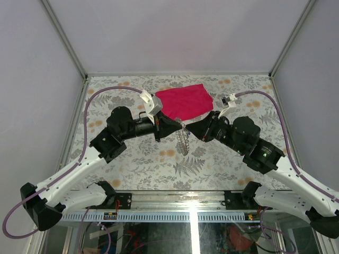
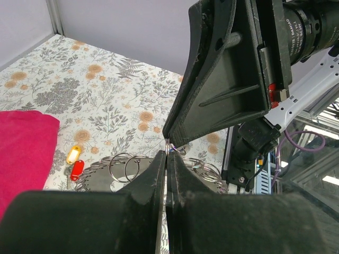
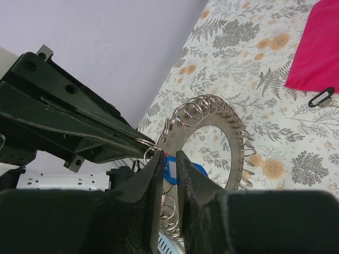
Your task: Put the keys on the keyring
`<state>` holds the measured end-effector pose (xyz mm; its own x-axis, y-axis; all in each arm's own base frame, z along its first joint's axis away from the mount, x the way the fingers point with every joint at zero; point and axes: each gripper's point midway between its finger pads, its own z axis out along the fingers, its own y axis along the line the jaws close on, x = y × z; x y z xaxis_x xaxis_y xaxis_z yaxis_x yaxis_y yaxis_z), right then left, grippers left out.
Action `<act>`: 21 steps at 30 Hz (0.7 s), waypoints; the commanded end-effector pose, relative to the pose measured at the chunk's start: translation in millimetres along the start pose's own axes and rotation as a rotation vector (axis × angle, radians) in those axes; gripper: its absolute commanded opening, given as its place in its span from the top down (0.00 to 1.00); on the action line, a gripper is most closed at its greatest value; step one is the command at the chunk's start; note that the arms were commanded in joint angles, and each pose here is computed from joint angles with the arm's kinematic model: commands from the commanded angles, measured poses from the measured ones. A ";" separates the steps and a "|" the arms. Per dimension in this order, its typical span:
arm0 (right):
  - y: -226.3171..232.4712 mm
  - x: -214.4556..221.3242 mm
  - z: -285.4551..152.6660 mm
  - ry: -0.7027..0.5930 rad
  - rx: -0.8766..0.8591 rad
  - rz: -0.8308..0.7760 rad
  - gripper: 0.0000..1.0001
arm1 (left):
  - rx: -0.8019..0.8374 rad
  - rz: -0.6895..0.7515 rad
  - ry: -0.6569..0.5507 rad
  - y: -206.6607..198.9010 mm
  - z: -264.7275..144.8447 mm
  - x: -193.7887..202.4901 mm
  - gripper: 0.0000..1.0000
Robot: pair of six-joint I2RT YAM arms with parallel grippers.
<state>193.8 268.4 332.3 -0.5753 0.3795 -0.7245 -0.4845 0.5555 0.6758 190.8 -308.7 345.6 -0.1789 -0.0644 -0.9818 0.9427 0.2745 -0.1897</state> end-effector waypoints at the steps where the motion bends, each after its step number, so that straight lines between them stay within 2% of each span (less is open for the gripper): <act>1: 17.9 -20.3 -6.4 -0.079 -0.072 0.014 0.80 | 0.029 0.046 -0.084 -10.4 -2.3 -23.7 1.00; 11: 17.8 -23.7 -8.8 -0.096 -0.071 0.002 1.00 | 0.029 0.048 -0.083 -9.8 -2.4 -22.2 1.00; 21: 9.7 -22.7 -8.4 -0.090 -0.029 -0.022 1.00 | 0.040 0.057 -0.093 -12.3 -3.3 -23.2 1.00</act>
<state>192.6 265.6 338.4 -0.5574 0.3966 -0.7294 -0.4978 0.5434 0.6759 189.7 -308.0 343.1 -0.1800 -0.0632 -0.9816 0.9428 0.2736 -0.1905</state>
